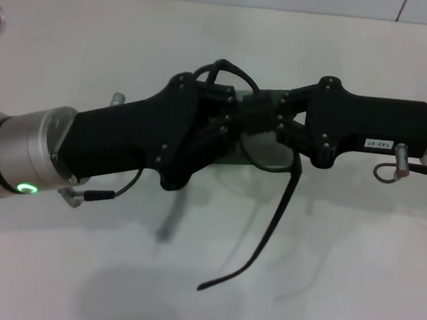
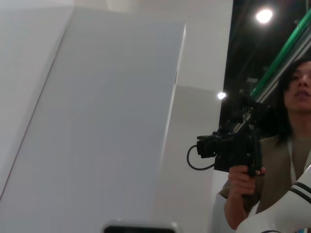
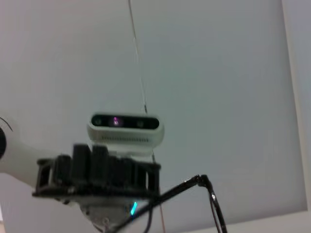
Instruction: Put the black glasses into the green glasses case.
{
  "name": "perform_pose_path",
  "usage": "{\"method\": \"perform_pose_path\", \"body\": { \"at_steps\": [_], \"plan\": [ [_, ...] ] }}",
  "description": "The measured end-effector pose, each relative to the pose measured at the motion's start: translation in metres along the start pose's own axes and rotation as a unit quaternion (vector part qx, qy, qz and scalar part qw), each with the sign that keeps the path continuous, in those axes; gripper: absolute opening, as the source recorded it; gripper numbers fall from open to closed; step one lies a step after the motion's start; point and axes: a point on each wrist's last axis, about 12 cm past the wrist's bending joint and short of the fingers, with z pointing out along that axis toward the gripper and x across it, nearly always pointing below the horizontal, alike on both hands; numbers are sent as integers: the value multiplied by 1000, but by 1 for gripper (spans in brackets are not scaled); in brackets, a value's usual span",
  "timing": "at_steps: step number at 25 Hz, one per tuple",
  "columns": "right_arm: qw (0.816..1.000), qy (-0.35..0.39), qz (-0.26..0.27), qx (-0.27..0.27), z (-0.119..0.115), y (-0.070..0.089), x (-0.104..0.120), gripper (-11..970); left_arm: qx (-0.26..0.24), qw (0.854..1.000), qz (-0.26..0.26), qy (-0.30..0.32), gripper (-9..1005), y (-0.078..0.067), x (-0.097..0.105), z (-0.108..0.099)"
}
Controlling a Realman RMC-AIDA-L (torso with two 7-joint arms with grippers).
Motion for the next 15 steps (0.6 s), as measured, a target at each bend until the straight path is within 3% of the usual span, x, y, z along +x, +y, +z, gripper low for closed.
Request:
{"method": "perform_pose_path", "body": {
  "at_steps": [15],
  "plan": [
    [999,-25,-17,-44,21,8,-12,61,-29,999,3,-19,43,-8,18,-4]
  ]
}}
